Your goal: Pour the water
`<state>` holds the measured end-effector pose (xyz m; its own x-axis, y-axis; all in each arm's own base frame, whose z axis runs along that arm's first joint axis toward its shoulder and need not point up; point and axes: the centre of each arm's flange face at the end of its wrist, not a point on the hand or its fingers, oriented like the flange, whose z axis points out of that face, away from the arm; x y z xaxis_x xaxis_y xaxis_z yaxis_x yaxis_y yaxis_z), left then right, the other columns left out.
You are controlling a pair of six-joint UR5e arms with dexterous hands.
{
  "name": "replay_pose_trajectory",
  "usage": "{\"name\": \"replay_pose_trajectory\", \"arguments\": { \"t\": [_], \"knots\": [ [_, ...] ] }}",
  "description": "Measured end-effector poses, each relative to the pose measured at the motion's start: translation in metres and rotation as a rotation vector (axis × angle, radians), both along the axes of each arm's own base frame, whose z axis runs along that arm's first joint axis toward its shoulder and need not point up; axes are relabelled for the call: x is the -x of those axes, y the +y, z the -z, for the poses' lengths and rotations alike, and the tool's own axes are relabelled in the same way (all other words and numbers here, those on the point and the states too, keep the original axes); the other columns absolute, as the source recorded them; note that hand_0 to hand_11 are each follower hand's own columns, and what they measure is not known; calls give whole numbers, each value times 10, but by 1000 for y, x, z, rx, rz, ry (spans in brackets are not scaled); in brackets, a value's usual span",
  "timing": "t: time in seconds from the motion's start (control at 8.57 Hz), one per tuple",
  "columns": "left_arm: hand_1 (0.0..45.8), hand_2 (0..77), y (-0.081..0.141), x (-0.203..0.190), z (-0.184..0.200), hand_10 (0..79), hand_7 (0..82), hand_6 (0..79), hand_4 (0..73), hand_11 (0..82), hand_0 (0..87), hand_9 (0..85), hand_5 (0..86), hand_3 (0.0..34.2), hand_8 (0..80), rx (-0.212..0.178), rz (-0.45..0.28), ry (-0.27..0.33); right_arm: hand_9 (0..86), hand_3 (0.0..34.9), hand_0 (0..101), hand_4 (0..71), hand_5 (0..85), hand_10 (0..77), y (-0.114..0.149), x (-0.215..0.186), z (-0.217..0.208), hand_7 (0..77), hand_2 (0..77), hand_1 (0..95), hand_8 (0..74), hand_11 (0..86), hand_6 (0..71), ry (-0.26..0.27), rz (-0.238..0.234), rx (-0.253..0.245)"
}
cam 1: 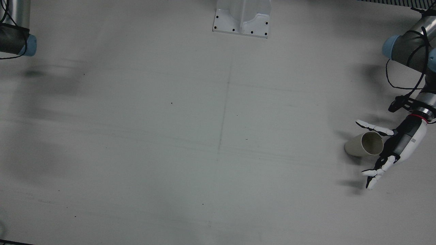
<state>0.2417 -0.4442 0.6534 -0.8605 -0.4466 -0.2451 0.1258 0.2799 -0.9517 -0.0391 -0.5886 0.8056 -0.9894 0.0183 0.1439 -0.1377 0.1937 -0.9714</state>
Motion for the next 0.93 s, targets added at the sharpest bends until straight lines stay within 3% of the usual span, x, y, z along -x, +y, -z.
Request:
{"name": "replay_pose_trajectory", "arguments": {
  "t": [0.12,0.23,0.35,0.47,0.7,0.82,0.93],
  "knots": [
    [245,0,-7,22,1,0,60,0,71,11,802,5,245,38,5,9,37,19,742,0,797,322,731,535,-3,8,3,736,382,5,638,693,704,6,10,-3],
    [202,5,-9,45,4,0,60,0,60,11,691,5,229,30,5,11,67,33,742,0,797,322,731,535,-4,18,5,736,382,5,638,693,704,17,25,-7],
    [202,5,-10,68,8,0,60,0,60,5,665,5,229,21,5,6,94,41,742,0,796,322,731,535,-1,28,4,736,382,5,638,693,704,34,39,-6],
    [175,0,-13,88,14,0,60,0,71,5,644,5,245,20,5,-3,114,48,742,0,798,322,731,535,6,31,-3,736,382,5,638,693,704,50,48,4],
    [185,0,-21,122,28,0,60,0,76,5,642,5,256,4,5,-18,136,47,742,0,799,322,731,535,25,28,-23,736,382,5,638,687,704,69,54,33],
    [175,0,-25,132,34,0,60,0,93,5,642,5,256,3,5,-25,142,45,725,0,799,322,731,518,32,26,-33,736,382,5,589,693,704,77,55,50],
    [175,0,-27,138,37,0,71,0,93,5,643,5,256,5,5,-27,145,43,109,0,801,327,693,464,38,24,-41,600,382,5,480,660,600,82,56,64]
  ]
}}
